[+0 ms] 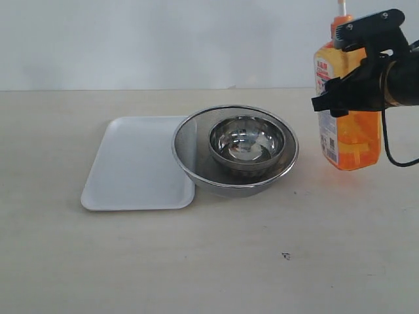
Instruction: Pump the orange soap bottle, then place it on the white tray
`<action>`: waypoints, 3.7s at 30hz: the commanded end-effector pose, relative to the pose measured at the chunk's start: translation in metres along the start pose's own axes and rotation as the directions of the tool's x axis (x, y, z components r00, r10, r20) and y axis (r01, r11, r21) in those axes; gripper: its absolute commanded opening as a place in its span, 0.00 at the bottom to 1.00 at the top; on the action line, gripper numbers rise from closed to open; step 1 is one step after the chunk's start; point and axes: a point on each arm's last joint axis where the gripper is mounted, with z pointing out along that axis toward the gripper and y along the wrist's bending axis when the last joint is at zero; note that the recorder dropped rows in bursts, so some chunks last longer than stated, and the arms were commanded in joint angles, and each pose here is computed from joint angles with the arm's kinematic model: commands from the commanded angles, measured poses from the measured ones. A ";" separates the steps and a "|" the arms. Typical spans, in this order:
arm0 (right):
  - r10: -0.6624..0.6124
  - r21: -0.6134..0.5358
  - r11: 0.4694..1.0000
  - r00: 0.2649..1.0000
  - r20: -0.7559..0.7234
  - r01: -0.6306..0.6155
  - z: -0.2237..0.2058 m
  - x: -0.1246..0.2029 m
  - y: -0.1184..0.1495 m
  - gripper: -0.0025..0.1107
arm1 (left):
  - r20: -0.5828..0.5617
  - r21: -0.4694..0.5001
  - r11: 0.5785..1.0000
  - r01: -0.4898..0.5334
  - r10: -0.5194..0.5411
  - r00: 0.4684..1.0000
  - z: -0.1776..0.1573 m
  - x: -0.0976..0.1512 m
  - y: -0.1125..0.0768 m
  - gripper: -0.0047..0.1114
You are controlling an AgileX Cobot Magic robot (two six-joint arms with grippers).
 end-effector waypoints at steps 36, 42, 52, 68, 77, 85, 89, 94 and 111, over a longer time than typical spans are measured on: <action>-0.025 0.017 1.000 1.000 -0.014 0.025 0.013 0.000 0.000 0.02 | 0.000 -0.002 1.000 -0.009 0.009 1.000 0.000 0.001 0.000 0.08; -0.023 -0.007 1.000 1.000 0.006 0.023 0.013 -0.006 0.001 0.02 | 0.000 -0.002 1.000 -0.009 0.009 1.000 0.000 0.001 0.000 0.08; -0.053 -0.002 0.999 0.995 0.082 0.054 0.010 -0.032 -0.002 0.02 | 0.000 -0.002 1.000 -0.009 0.009 1.000 0.000 0.001 0.000 0.08; 0.043 -0.053 0.998 0.993 0.109 -0.038 0.009 -0.042 0.000 0.02 | 0.000 -0.002 1.000 -0.009 0.009 1.000 0.000 0.001 0.000 0.08; 0.072 -0.071 0.995 0.996 0.054 -0.068 0.025 -0.029 0.005 0.02 | 0.000 -0.002 1.000 -0.009 0.009 1.000 0.000 0.001 0.000 0.08; 0.013 -0.083 0.996 0.999 0.032 -0.011 0.033 -0.022 0.008 0.02 | 0.000 -0.002 1.000 -0.009 0.009 1.000 0.000 0.001 0.000 0.08; -0.020 -0.113 0.993 0.999 0.035 0.024 0.033 -0.022 0.011 0.02 | 0.000 -0.002 1.000 -0.009 0.009 1.000 0.000 0.001 0.000 0.08; -0.023 -0.111 0.993 0.999 0.035 0.026 0.033 -0.022 0.011 0.02 | 0.000 -0.002 1.000 -0.009 0.009 1.000 0.000 0.001 0.000 0.08; -0.053 -0.138 0.989 0.998 0.040 0.058 0.033 -0.022 0.013 0.02 | 0.021 -0.008 0.998 -0.060 0.060 0.998 0.000 -0.001 0.001 0.08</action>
